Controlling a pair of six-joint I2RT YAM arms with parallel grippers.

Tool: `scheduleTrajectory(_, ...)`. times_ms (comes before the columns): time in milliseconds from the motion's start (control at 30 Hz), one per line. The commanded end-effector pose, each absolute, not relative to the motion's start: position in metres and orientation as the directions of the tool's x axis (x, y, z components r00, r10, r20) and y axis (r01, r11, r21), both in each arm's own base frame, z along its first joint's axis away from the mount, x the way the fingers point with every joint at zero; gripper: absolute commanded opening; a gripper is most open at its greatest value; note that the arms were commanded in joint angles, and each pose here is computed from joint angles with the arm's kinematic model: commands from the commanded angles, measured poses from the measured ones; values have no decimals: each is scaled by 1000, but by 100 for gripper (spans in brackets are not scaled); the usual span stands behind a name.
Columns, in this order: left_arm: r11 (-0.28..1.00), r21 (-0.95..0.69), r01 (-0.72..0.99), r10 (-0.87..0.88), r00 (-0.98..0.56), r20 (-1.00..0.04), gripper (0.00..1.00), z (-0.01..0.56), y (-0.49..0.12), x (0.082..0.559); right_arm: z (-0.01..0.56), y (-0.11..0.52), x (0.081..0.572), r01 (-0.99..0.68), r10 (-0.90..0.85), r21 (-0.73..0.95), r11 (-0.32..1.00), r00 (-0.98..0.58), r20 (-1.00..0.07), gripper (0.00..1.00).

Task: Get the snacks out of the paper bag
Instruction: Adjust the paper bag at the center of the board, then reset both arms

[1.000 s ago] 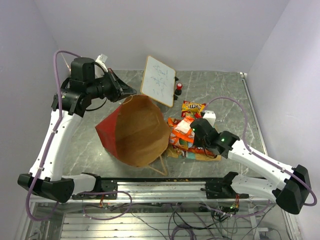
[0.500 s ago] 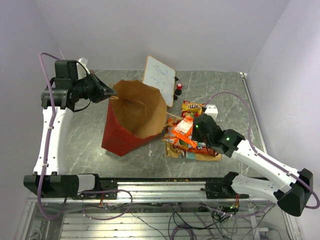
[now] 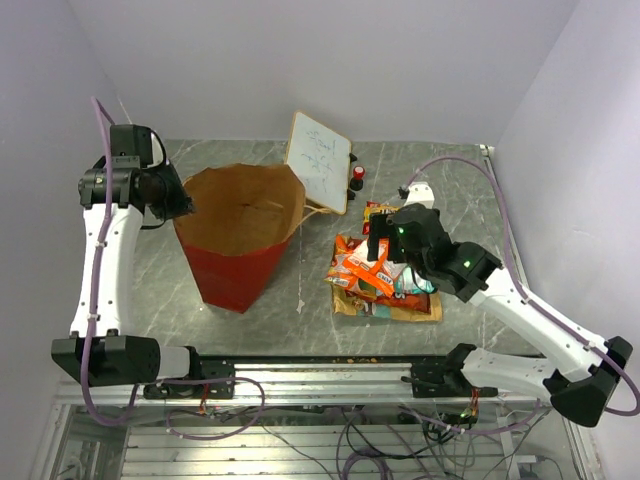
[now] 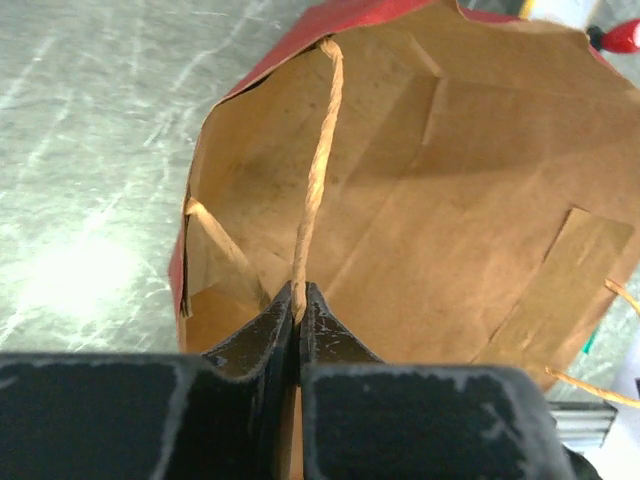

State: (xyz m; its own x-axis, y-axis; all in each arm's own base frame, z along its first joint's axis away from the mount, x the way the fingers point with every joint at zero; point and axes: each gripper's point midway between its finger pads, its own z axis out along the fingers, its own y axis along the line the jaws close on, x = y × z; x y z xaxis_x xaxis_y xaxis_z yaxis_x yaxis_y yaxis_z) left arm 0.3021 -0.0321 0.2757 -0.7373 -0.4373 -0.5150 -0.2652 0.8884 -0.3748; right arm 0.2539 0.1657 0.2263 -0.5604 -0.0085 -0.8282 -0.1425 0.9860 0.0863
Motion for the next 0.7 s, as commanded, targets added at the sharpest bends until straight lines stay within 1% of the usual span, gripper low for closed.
scheduleTrajectory(0, 903, -267, -337, -430, -689, -584, 17, 286, 1, 301, 249, 170, 259, -167, -5, 98, 981, -526, -850, 100)
scheduleTrajectory(67, 890, -283, -358, -455, -654, -604, 26, 297, 5, 304, 264, 174, 260, -187, 13, 123, 975, -499, -867, 100)
scheduleTrajectory(167, 870, -310, -384, -490, -597, -635, 39, 316, 9, 307, 280, 180, 264, -258, -39, 87, 962, -450, -892, 100)
scheduleTrajectory(233, 854, -324, -406, -513, -554, -656, 59, 330, 13, 308, 282, 181, 267, -290, -95, 35, 956, -423, -901, 100)
scheduleTrajectory(300, 842, -323, -432, -525, -517, -676, 80, 342, 19, 308, 283, 180, 272, -275, -101, 20, 961, -418, -903, 100)
scheduleTrajectory(367, 828, -293, -479, -528, -485, -698, 96, 350, 30, 304, 282, 181, 275, -263, -97, 20, 965, -424, -900, 100)
scheduleTrajectory(400, 819, -272, -505, -524, -467, -712, 100, 354, 37, 301, 282, 183, 276, -264, -98, 20, 964, -425, -900, 100)
scheduleTrajectory(533, 771, -197, -605, -508, -400, -762, 100, 372, 64, 285, 284, 182, 283, -235, -94, 8, 972, -418, -904, 100)
scheduleTrajectory(600, 743, -199, -639, -508, -344, -790, 100, 386, 73, 277, 287, 179, 285, -215, -91, -1, 977, -411, -907, 100)
scheduleTrajectory(667, 729, -242, -640, -524, -293, -800, 100, 398, 72, 271, 292, 176, 285, -202, -88, -4, 979, -407, -909, 100)
